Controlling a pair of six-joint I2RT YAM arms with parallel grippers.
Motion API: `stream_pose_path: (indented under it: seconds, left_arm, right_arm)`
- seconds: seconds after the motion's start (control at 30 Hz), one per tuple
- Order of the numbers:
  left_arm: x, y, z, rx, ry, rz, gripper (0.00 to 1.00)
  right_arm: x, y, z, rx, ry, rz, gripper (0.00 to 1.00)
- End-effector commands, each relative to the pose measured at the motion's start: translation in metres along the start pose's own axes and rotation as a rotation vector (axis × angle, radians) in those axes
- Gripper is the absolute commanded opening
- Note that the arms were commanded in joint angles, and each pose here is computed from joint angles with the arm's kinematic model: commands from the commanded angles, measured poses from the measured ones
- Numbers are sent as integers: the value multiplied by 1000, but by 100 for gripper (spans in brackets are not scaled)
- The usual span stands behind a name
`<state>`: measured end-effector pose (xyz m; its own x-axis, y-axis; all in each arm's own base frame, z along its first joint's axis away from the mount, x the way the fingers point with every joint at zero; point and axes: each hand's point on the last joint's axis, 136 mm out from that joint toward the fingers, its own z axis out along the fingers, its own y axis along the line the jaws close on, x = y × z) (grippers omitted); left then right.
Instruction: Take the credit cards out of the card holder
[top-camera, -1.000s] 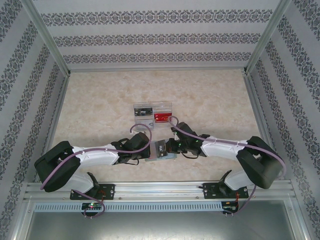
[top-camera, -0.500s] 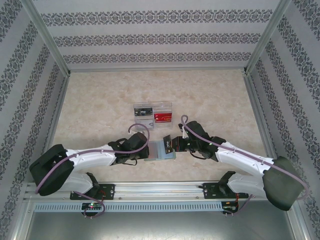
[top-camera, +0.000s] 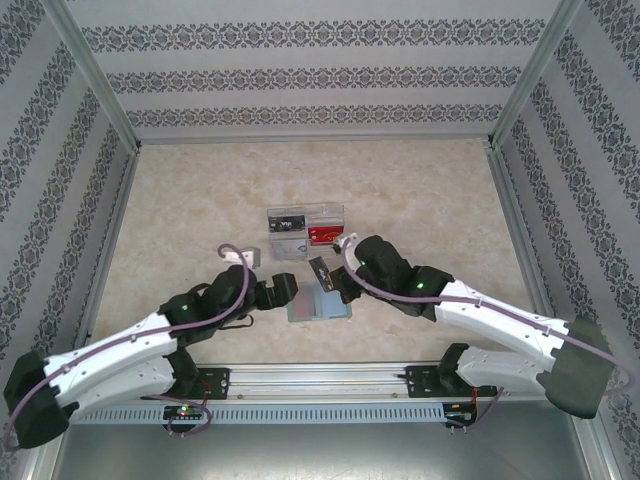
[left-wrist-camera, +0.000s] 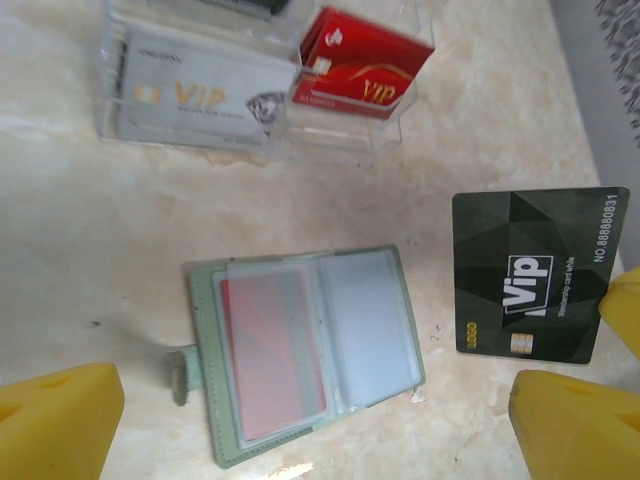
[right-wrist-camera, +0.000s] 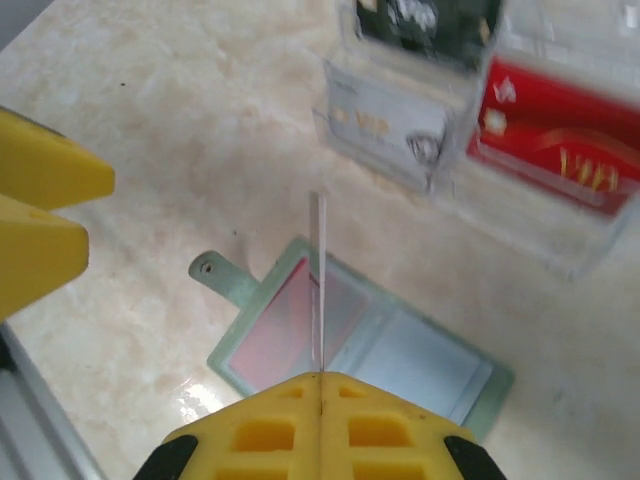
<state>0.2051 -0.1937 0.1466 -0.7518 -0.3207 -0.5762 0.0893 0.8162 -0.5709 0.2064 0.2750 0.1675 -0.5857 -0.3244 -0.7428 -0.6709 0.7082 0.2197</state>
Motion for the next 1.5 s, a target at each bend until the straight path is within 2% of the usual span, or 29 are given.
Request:
stream_pose_path:
  seconds: [0.0, 0.33, 0.53, 0.67, 0.8, 1.1, 1.47]
  left_arm:
    - [1, 36, -16, -106, -39, 17, 100]
    - [-7, 62, -59, -74, -175, -10, 100]
    - [-4, 71, -71, -66, -186, -13, 100]
    - [0, 77, -75, -64, -188, -21, 100]
    - [1, 80, -80, -45, -197, -32, 100]
    - [2, 85, -89, -49, -200, -26, 100]
    - [0, 86, -90, -58, -208, -26, 100]
  right_arm:
    - [-22, 0, 0, 91, -62, -284, 0]
    - [-59, 0, 27, 231, -32, -720, 0]
    - [-69, 4, 56, 250, 26, -982, 0]
    - [-87, 9, 69, 262, 20, -1110, 0]
    - [-97, 5, 87, 286, 68, -1230, 0]
    - [-105, -17, 118, 271, 145, -1281, 0]
    - [-111, -39, 138, 269, 166, -1227, 0]
